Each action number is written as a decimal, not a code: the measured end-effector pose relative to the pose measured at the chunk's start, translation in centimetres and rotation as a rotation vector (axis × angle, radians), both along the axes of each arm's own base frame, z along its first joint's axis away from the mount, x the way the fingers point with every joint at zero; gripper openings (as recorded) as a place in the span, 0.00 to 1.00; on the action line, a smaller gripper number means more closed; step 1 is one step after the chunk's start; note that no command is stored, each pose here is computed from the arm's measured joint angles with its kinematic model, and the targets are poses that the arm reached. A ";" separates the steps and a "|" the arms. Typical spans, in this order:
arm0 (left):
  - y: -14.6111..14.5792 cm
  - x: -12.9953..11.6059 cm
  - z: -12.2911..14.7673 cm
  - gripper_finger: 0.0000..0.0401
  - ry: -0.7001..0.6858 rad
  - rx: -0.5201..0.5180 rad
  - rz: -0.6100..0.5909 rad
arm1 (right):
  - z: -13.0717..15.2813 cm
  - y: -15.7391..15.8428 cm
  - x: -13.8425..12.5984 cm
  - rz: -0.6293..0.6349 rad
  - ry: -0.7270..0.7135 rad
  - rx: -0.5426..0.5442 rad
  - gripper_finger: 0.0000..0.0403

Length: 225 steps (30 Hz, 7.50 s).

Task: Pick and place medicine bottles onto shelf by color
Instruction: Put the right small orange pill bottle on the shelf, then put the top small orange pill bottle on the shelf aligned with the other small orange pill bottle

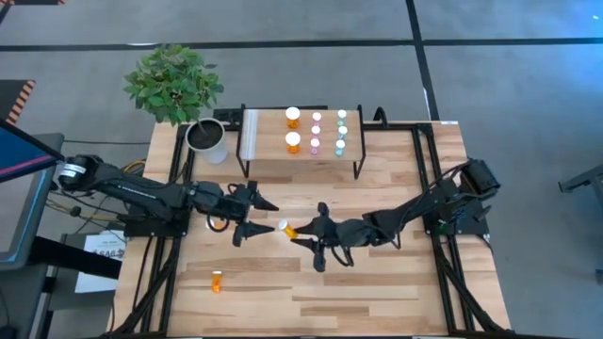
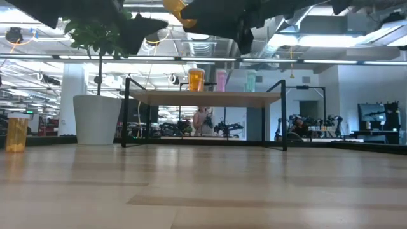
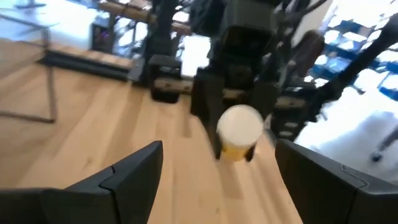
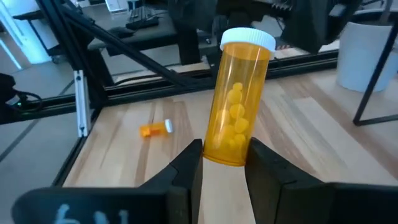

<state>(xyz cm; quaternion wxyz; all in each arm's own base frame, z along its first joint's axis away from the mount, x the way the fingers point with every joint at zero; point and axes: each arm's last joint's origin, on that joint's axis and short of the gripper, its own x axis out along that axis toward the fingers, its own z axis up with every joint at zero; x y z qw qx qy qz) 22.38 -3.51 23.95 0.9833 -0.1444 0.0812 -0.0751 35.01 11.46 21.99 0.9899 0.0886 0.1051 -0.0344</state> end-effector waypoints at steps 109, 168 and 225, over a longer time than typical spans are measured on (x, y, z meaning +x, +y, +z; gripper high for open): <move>5.9 0.1 9.4 0.27 0.392 0.194 0.477 | -0.7 -1.6 -0.1 -0.047 0.114 0.048 0.70; 24.7 2.9 5.3 0.52 0.688 0.107 0.754 | -0.9 -1.6 -0.1 -0.047 0.127 0.046 0.70; -1.6 -12.1 -3.1 0.58 1.066 -0.006 0.324 | -0.7 -1.2 -0.1 -0.038 0.107 0.060 0.70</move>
